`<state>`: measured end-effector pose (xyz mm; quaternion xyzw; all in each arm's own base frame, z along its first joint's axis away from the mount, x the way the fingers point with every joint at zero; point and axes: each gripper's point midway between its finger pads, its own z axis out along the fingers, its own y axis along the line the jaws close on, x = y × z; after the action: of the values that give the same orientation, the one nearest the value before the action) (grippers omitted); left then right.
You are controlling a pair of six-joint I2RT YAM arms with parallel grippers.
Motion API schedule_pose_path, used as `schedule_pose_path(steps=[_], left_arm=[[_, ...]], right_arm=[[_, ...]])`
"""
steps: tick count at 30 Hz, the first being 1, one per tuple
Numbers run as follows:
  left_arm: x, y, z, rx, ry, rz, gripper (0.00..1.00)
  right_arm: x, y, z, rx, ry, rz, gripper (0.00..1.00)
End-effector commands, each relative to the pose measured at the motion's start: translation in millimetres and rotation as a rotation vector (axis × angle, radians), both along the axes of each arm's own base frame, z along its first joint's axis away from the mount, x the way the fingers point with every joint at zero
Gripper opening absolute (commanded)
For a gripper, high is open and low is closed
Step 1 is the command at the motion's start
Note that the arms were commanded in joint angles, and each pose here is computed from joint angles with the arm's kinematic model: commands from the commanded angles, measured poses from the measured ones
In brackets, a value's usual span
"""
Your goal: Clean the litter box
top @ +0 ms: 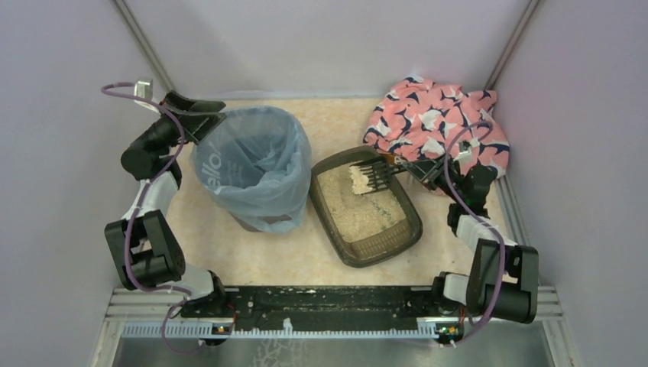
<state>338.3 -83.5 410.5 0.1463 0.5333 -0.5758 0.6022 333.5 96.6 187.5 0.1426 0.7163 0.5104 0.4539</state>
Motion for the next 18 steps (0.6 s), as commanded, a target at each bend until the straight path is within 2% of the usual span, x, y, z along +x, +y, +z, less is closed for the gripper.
schedule_pose_path(steps=[1, 6, 12, 16, 18], left_arm=[[-8.0, -5.7, 2.0, 0.028, -0.048, -0.01, 0.99], [-8.8, -6.7, 2.3, 0.029, -0.05, -0.012, 0.99], [-9.6, -9.4, 1.3, 0.035, -0.049, -0.018, 0.99], [-8.6, -10.2, 2.3, 0.032, -0.051, -0.015, 0.99], [-9.6, -10.8, 1.4, 0.038, -0.049, -0.021, 0.99]], right_arm=[[-7.8, -3.2, 30.2, 0.09, -0.114, 0.025, 0.0], [-18.8, 3.8, 20.6, 0.209, -0.103, 0.049, 0.0], [-14.0, -12.3, 15.1, 0.187, -0.077, -0.022, 0.0], [-12.9, 8.7, 15.1, 0.168, -0.069, 0.03, 0.0], [-5.9, -19.3, 10.7, 0.165, -0.053, -0.044, 0.0]])
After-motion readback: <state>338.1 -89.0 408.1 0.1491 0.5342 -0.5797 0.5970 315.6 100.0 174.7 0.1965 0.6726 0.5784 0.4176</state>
